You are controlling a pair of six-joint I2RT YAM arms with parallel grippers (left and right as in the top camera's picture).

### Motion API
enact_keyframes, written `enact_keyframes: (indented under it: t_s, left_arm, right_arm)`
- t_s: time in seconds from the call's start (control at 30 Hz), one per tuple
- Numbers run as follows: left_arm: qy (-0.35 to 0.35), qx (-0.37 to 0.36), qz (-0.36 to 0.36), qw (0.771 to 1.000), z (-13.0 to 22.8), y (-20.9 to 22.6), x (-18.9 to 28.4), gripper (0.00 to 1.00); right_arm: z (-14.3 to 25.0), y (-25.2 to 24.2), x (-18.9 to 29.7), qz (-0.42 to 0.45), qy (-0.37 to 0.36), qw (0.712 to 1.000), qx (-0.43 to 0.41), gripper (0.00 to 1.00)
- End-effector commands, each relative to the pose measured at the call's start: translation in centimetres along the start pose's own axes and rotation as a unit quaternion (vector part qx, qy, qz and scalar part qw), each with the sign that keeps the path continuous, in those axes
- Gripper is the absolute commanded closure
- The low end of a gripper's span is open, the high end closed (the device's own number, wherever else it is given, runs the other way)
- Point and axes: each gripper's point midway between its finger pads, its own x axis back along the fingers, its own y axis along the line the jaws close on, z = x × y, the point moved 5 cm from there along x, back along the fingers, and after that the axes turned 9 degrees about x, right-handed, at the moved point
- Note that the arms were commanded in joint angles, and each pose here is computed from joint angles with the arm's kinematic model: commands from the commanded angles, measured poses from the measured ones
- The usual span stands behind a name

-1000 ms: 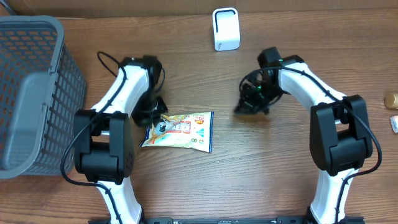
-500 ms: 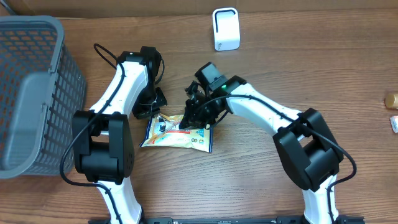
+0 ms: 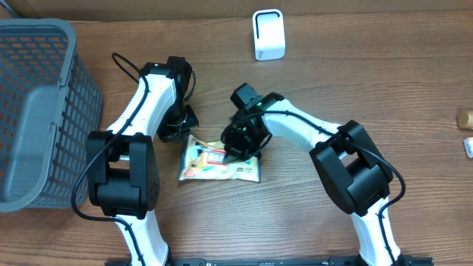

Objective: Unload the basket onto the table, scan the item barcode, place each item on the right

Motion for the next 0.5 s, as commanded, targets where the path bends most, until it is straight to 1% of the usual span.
enact_keyframes:
  t_s: [0.0,0.1,0.2,0.23,0.3,0.33,0.4,0.47]
  left_arm:
    - [-0.01,0.003,0.006,1.0,-0.3,0.1,0.1,0.96]
    - [0.009,-0.046,0.048,0.998,0.0,-1.0,0.8,0.96]
    - [0.051,-0.107,0.131,0.984,1.1,-3.0,2.6,0.96]
    - [0.067,-0.134,0.17,0.974,1.8,-3.8,3.5,0.96]
    - [0.098,-0.187,0.249,0.945,3.2,-5.6,5.2,0.96]
    - [0.107,-0.199,0.269,0.936,3.7,-6.1,5.6,0.96]
    - [0.116,-0.212,0.292,0.925,4.4,-7.0,5.9,0.96]
    - [0.109,-0.223,0.291,0.924,4.8,-7.7,5.7,0.96]
  right_arm:
    - [-2.3,-8.1,0.7,0.145,-0.043,0.987,-0.058,0.96]
    - [-2.7,-8.9,1.6,0.139,-0.044,0.987,-0.064,0.96]
    - [-3.1,-8.8,1.8,0.123,-0.048,0.989,-0.064,0.96]
    - [-3.2,-8.5,1.7,0.113,-0.048,0.991,-0.061,0.96]
    - [-3.4,-7.7,1.5,0.089,-0.049,0.994,-0.051,0.96]
    - [-3.5,-7.5,1.4,0.083,-0.05,0.994,-0.048,0.96]
    - [-3.6,-7.2,1.3,0.073,-0.051,0.995,-0.043,0.96]
    - [-3.7,-7.1,1.4,0.071,-0.051,0.995,-0.042,0.96]
